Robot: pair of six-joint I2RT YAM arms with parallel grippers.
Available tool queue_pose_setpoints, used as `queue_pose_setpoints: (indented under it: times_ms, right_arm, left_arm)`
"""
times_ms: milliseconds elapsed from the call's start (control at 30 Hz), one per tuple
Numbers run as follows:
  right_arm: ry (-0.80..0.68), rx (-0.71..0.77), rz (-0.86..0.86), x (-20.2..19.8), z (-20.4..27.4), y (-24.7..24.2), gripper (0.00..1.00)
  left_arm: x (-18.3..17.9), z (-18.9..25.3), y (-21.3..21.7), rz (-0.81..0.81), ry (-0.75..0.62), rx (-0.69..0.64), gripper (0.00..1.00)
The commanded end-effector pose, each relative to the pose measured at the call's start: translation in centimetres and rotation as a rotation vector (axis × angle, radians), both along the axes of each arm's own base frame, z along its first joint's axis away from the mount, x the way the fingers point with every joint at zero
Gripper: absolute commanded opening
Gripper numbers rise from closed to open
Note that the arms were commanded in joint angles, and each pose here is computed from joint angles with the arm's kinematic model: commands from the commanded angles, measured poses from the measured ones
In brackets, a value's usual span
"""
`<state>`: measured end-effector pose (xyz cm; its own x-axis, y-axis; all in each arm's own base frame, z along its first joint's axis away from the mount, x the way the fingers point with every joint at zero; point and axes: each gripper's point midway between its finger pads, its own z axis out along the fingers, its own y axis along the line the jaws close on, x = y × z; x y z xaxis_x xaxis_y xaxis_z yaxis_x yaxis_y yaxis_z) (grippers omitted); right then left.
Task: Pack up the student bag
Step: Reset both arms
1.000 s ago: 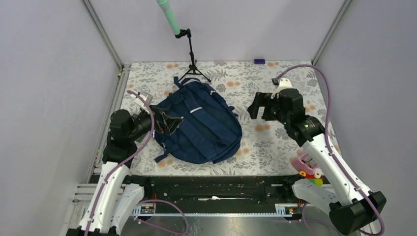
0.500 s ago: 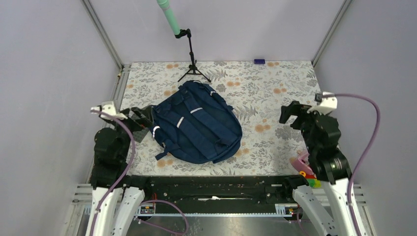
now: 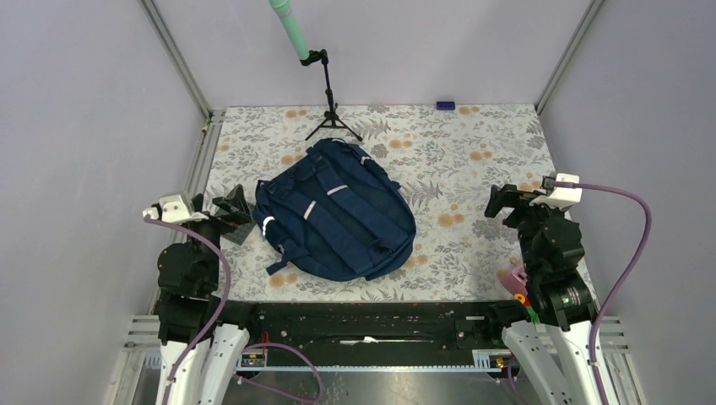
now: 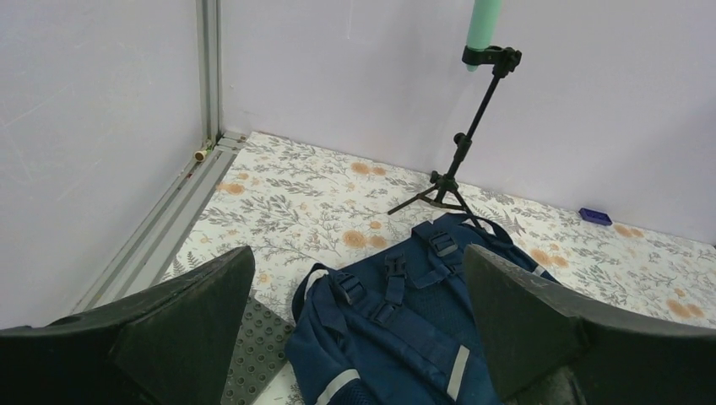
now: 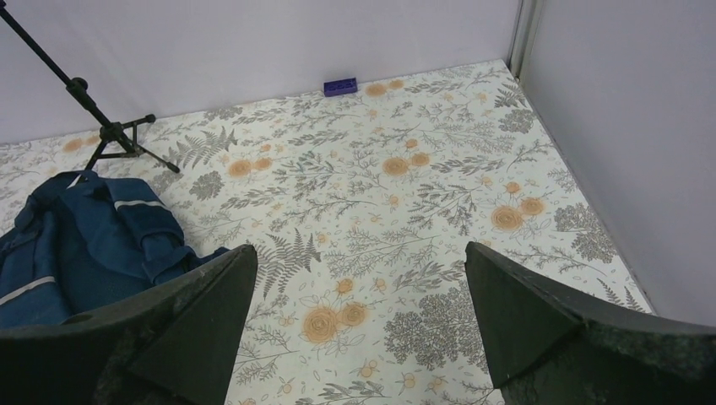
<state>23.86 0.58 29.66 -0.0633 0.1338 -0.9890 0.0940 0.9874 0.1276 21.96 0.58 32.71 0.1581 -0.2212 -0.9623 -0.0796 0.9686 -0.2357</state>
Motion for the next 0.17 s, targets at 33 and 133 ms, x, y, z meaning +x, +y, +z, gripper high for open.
queue_pose_setpoints:
  times_ms: [33,133]
  right_arm:
    - [-0.061,-0.017,-0.027,0.22,1.69,-0.59,1.00]
    - [-0.063,-0.025,-0.034,0.08,1.91,-0.77,1.00]
  left_arm:
    - [-0.06,1.39,0.46,0.024,-0.051,0.003,0.99]
    - [-0.12,1.38,0.51,0.026,-0.052,0.004,0.99]
